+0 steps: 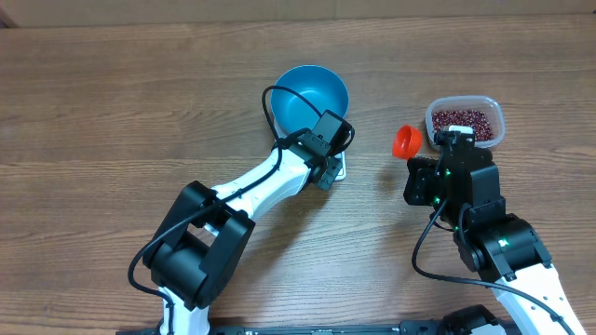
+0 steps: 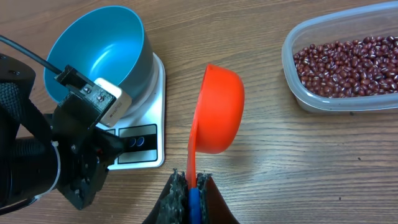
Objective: Scoop item into bowl and weigh 150g on scale
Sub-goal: 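Lift left gripper up and back from the scale, then move right gripper with red scoop over the bean tub and lower it, then drag the red scoop through the beans with right gripper to fill it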
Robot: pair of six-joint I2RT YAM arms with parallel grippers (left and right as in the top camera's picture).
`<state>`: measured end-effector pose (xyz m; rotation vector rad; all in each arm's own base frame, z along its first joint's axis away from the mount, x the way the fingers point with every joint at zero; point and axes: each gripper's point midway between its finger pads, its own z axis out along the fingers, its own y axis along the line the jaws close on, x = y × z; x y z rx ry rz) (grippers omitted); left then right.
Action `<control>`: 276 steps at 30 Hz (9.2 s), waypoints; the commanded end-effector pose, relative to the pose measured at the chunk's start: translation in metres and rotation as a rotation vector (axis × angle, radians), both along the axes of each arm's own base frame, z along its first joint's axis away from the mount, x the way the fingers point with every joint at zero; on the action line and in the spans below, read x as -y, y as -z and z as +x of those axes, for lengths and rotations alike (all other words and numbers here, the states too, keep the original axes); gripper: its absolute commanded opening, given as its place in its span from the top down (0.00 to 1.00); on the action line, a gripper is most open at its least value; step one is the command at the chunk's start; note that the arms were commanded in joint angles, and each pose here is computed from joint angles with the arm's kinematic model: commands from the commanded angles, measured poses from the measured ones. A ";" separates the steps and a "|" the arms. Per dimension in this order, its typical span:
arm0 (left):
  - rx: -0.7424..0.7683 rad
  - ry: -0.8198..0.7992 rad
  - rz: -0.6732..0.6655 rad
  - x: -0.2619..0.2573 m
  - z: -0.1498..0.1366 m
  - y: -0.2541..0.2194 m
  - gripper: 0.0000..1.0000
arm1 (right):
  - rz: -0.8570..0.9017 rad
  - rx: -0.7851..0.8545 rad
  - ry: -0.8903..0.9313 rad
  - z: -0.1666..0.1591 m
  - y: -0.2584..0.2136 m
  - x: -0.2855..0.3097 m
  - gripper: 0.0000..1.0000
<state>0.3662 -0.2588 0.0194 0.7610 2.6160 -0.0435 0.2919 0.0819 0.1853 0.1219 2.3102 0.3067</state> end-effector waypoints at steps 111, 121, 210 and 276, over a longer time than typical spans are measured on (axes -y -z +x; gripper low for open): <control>0.258 0.110 -0.221 -0.073 -0.035 -0.218 0.00 | -0.001 0.040 -0.029 0.004 -0.015 -0.002 0.96; 0.272 0.179 -0.338 -0.082 -0.039 -0.239 0.00 | -0.001 0.032 -0.033 0.003 -0.014 -0.003 0.97; 0.242 0.176 -0.361 -0.091 -0.040 -0.236 0.00 | -0.495 -0.631 -0.002 0.124 0.068 0.166 0.97; 0.242 0.176 -0.361 -0.091 -0.040 -0.236 0.00 | 0.207 -0.522 -0.236 0.115 0.101 0.125 0.96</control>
